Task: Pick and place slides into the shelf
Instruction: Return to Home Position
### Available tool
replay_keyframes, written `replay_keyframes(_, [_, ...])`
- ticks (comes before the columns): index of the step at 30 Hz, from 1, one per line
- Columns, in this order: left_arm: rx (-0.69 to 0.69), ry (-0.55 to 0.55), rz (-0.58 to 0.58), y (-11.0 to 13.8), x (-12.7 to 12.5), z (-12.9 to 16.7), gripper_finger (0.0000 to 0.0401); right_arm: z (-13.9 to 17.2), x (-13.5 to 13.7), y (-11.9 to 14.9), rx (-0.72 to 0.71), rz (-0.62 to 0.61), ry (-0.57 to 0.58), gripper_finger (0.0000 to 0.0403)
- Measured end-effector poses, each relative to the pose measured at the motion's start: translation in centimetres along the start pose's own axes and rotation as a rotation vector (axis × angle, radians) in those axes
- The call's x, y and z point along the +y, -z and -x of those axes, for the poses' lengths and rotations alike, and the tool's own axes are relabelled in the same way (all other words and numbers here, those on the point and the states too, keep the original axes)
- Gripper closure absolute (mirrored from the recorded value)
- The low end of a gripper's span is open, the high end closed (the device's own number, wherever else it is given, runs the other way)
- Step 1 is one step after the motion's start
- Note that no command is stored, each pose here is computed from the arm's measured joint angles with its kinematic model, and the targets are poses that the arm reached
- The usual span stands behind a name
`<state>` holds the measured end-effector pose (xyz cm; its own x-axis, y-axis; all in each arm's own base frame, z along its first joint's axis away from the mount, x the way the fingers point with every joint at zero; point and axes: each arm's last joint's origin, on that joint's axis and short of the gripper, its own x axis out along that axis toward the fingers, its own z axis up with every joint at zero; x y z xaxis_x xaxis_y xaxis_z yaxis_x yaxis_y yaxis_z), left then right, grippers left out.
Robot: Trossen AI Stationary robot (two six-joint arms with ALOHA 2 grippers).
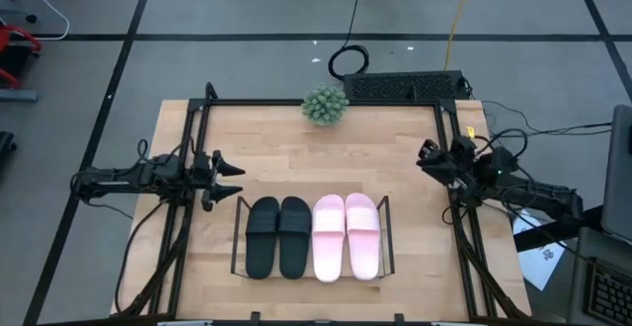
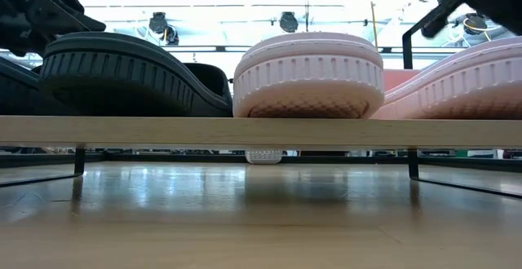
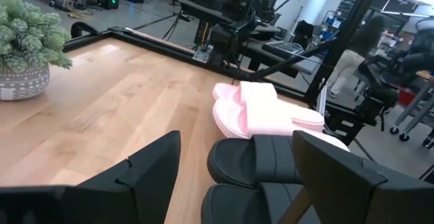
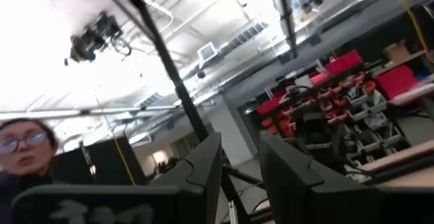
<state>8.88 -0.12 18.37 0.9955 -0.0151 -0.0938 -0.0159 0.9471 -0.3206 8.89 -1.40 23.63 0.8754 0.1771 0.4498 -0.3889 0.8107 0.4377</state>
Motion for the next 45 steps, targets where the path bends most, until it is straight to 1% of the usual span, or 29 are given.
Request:
replay_keyframes(3, [0.003, -0.002, 0.006, 0.0, 0.0, 0.0, 0.0116, 0.9, -0.5, 1.2, -0.036, -0.029, 0.023, 0.0312])
replay_keyframes(5, [0.004, -0.005, 0.012, 0.0, 0.0, 0.0, 0.0116, 1.1, -0.6, 1.4, -0.056, -0.023, 0.036, 0.0312])
replay_keyframes(8, [0.004, -0.005, 0.016, 0.0, 0.0, 0.0, 0.0116, 1.0, -0.8, 2.0, -0.040, -0.007, 0.093, 0.0312])
replay_keyframes(11, [0.002, -0.011, 0.027, 0.0, 0.0, 0.0, 0.0116, 1.0, -1.5, 3.0, 0.029, 0.019, 0.205, 0.0312])
replay_keyframes(15, [0.000, -0.028, 0.039, 0.1, 0.1, 0.0, 0.0116, 1.1, -1.8, 3.6, 0.055, 0.130, 0.289, 0.0312])
replay_keyframes(21, [0.020, -0.068, 0.047, 0.3, 0.3, 0.0, 0.0116, 1.8, -3.1, 5.2, 0.182, 0.195, 0.550, 0.0312])
replay_keyframes(23, [0.022, -0.068, 0.047, 0.3, 0.3, 0.0, 0.0116, 1.9, -3.2, 5.3, 0.190, 0.240, 0.600, 0.0312])
replay_keyframes(26, [0.025, -0.070, 0.033, 0.4, 0.3, 0.0, 0.0116, 2.0, -3.3, 5.3, 0.205, 0.323, 0.622, 0.0312])
replay_keyframes(28, [0.031, -0.071, 0.023, 0.4, 0.3, 0.0, 0.0116, 2.1, -3.4, 5.4, 0.229, 0.351, 0.625, 0.0312])
replay_keyframes(32, [0.032, -0.071, -0.002, 0.4, 0.3, 0.0, 0.0116, 2.2, -3.5, 5.7, 0.264, 0.333, 0.638, 0.0312])
replay_keyframes(39, [0.033, -0.070, -0.045, 0.4, 0.3, 0.0, 0.0116, 2.1, -3.4, 5.7, 0.256, 0.323, 0.606, 0.0312])
replay_keyframes(45, [0.039, -0.072, -0.043, 0.5, 0.3, 0.0, 0.0116, 2.2, -3.4, 5.7, 0.257, 0.313, 0.607, 0.0312])
